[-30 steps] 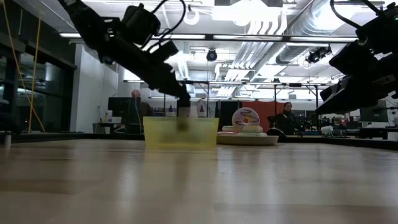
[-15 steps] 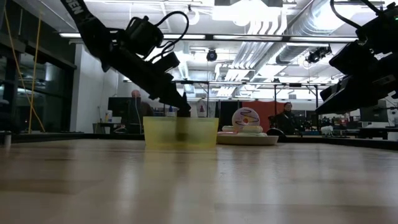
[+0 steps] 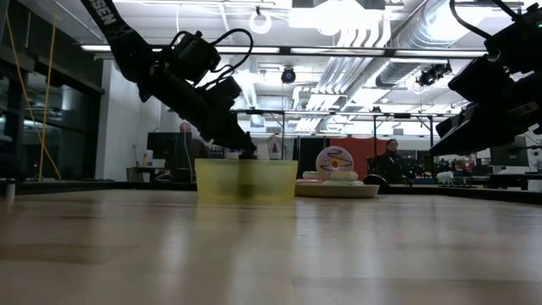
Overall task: Pick & Place food coloring
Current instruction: Put the big black food coloring bottle into the bin, then return to Home Position
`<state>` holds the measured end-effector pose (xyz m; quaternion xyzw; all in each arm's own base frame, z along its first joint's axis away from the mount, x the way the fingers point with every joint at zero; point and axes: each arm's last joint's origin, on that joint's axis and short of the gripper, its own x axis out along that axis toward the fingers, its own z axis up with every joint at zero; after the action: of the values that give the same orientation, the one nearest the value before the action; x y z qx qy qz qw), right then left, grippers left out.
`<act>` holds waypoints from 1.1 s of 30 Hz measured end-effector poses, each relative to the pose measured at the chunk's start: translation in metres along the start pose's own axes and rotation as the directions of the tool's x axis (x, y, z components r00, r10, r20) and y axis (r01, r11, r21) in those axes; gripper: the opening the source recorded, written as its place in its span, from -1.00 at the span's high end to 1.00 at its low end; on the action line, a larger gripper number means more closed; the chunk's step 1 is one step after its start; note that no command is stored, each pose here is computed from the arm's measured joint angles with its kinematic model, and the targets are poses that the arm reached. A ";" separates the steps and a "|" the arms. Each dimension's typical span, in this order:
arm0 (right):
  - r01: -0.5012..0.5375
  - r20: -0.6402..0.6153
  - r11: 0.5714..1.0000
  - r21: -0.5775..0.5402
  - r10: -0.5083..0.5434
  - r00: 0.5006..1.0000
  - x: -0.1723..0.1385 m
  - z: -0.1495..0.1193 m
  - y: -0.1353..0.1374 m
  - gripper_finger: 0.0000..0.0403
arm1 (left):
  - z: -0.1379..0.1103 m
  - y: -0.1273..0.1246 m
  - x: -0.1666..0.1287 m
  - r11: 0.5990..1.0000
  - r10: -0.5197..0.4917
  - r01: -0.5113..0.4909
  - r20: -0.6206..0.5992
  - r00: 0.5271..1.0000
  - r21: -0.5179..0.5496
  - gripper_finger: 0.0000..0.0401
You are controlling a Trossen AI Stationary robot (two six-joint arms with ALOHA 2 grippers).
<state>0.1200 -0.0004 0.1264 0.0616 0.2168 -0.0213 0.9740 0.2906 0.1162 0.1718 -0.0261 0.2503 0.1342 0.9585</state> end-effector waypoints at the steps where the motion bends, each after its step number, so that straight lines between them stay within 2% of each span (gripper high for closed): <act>1: 0.000 0.000 1.000 0.000 0.000 1.000 0.000 0.000 0.000 1.00 | 0.000 0.000 0.000 1.000 0.006 -0.006 -0.004 1.000 -0.002 0.28; 12: 0.000 0.000 1.000 0.000 0.000 1.000 0.000 0.000 0.000 1.00 | 0.008 0.002 0.001 0.999 0.048 -0.048 -0.006 0.999 0.003 0.27; 17: 0.000 0.000 1.000 0.000 0.000 1.000 0.000 0.000 0.000 1.00 | 0.021 0.000 0.002 1.000 -0.008 0.008 0.009 1.000 0.009 0.24; 21: 0.000 0.000 1.000 0.000 0.000 1.000 0.000 0.000 0.000 1.00 | 0.024 0.000 0.002 1.000 -0.026 0.025 0.018 0.999 0.018 0.09; 28: 0.000 0.000 1.000 0.000 0.000 1.000 0.000 0.000 0.000 1.00 | 0.026 0.002 -0.002 0.998 0.058 -0.058 0.015 0.998 0.021 -0.24; 33: 0.000 0.000 1.000 0.000 0.000 1.000 0.000 0.000 0.000 1.00 | 0.054 0.003 -0.021 0.995 0.083 -0.086 0.055 0.995 0.053 -0.32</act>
<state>0.1200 -0.0003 0.1265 0.0616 0.2170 -0.0212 0.9740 0.2981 0.1206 0.2292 0.0144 0.2295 0.1683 0.9586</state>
